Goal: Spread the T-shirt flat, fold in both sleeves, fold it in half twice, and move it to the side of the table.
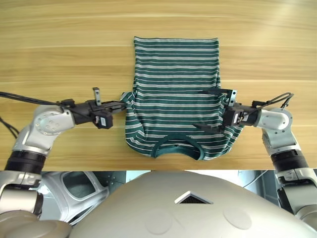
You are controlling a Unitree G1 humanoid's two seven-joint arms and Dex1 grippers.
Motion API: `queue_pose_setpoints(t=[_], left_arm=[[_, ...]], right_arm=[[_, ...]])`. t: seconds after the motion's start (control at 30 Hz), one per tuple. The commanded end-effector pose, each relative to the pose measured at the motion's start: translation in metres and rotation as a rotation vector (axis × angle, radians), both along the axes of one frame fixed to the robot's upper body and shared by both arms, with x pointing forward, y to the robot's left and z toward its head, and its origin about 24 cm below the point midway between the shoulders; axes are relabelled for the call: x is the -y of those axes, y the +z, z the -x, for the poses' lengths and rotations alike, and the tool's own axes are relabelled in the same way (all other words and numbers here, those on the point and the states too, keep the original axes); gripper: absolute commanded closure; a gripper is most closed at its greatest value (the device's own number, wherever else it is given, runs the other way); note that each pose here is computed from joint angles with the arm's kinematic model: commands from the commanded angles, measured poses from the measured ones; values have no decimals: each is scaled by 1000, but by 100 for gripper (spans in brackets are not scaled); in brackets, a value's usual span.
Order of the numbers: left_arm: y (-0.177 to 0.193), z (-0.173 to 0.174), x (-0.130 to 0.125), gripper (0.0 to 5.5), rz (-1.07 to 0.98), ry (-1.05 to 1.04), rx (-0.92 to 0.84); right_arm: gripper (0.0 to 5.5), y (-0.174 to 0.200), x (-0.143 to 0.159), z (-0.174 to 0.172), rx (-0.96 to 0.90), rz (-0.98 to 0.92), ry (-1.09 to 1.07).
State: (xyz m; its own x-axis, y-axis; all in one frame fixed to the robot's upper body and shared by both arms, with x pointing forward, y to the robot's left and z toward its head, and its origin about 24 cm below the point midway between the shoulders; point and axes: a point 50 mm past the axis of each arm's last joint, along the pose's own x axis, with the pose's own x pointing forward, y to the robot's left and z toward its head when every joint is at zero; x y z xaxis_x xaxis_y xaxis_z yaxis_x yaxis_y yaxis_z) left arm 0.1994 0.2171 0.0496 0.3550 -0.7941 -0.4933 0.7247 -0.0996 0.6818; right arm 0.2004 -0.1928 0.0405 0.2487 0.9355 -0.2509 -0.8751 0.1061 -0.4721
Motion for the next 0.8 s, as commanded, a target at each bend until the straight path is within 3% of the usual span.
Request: queue_pose_setpoints(t=[0.03, 0.43, 0.8], left_arm=[[-5, -3, 15, 548, 1, -68, 4], [4, -4, 46, 548, 40, -199, 17], [-16, -20, 72, 548, 40, -154, 6]], right_arm=[[10, 3, -3, -3, 25, -5, 9], [10, 1, -10, -8, 32, -13, 10], [10, 3, -17, -3, 59, -9, 36]])
